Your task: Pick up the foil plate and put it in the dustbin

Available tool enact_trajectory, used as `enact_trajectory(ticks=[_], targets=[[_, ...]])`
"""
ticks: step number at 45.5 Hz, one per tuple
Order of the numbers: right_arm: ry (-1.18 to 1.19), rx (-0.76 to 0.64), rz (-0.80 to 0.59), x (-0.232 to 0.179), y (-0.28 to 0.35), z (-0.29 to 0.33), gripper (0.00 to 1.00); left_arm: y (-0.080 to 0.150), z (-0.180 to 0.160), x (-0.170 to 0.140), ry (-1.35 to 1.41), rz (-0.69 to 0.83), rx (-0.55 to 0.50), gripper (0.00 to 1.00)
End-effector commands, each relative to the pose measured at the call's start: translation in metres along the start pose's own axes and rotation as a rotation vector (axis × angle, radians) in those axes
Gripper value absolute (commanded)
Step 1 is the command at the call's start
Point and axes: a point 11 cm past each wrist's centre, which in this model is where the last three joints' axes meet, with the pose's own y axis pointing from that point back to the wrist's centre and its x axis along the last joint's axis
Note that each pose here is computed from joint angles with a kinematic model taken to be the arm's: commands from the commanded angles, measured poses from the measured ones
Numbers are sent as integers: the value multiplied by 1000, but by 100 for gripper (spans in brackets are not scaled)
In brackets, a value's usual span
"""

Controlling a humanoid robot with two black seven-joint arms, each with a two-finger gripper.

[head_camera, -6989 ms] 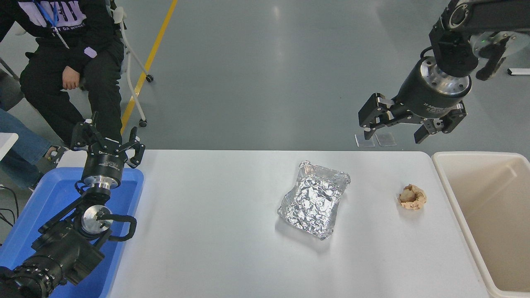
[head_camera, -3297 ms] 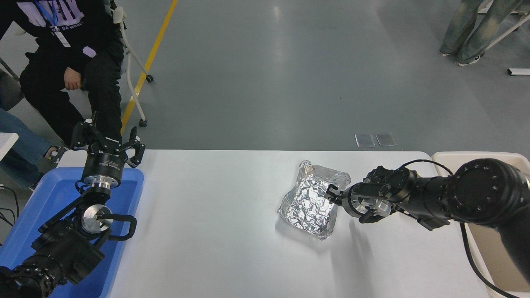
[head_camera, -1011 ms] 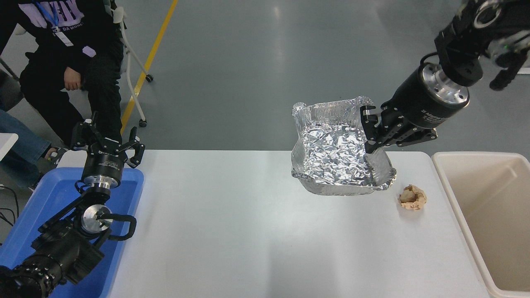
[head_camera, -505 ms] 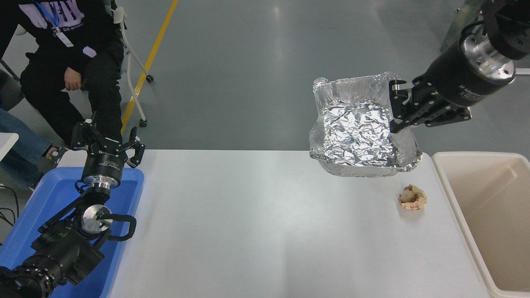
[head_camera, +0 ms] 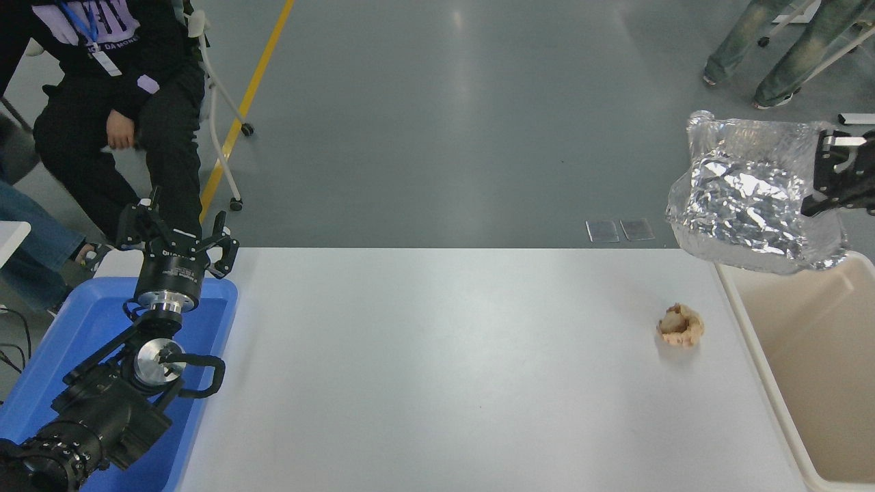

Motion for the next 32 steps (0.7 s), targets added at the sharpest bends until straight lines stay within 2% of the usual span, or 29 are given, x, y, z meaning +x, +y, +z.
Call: enact_trajectory(ticks=[1,18,32], targets=[[-238,-115,167,8,-51,97,0,0,0,0,-1,0,0,99],[-304,-256,288,13,-159,145,0,0,0,0,1,-1,1,99],[-287,-373,453,-13,-226,170,0,0,0,0,1,-1,1,99]])
